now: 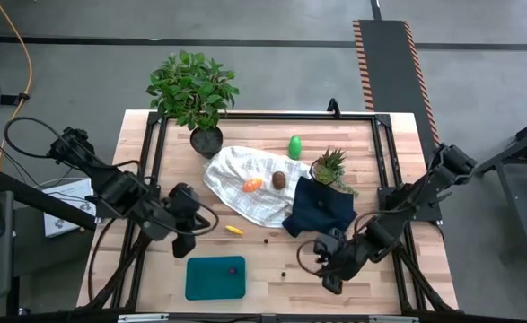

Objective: Pick and placing Produce into tupperware
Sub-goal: Put the banana into the bin

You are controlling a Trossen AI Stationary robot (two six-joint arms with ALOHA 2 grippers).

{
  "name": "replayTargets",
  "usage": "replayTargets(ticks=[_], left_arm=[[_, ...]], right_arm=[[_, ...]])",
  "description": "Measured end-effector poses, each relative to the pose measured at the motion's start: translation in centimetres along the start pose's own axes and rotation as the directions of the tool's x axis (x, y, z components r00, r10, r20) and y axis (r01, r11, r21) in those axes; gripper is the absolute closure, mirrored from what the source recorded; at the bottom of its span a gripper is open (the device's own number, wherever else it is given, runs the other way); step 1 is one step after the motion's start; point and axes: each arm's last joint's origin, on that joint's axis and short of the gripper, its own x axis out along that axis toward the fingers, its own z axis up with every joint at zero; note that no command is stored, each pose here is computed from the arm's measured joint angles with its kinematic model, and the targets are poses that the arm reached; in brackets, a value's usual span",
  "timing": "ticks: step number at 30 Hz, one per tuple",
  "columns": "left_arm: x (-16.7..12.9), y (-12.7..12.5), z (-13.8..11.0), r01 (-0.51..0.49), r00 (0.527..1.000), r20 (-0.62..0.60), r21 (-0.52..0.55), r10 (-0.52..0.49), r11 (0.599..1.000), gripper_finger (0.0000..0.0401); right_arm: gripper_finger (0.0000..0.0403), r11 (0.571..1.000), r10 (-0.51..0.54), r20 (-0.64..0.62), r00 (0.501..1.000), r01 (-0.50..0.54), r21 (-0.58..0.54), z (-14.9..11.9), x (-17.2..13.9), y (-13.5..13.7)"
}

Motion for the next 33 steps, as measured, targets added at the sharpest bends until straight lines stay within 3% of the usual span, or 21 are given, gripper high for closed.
replayTargets(ticks=[8,14,22,28,33], left_arm=[[-0.5,0.6,-0.5,-0.004,0.996,-0.083,0.026,0.006,1.0,0.0398],[-0.3,0.7,-0.8,-0.012,0.99,-0.139,0.004,0.012,1.0,0.0396],[-0.3,0.8,-0.9,-0.019,0.99,-0.143,-0.007,0.018,1.0,0.0395],[-0.3,0.9,-0.9,-0.028,0.988,-0.151,-0.002,0.028,1.0,0.0395],[-0.3,0.9,-0.9,-0.028,0.988,-0.153,-0.006,0.026,1.0,0.0396]], right_arm=[[0.0226,0.971,-0.099,-0.261,0.96,0.036,-0.237,-1.6,0.4,-1.4],[0.0221,0.879,-0.125,-0.316,0.94,-0.043,-0.475,-2.3,0.3,-1.6],[0.017,0.807,-0.142,-0.328,0.934,-0.083,-0.585,-2.2,0.6,-1.7],[0.0159,0.716,-0.234,-0.359,0.903,-0.09,-0.692,-3.0,3.4,-2.0],[0.0158,0.705,-0.306,-0.368,0.878,-0.051,-0.707,-3.6,5.5,-2.3]])
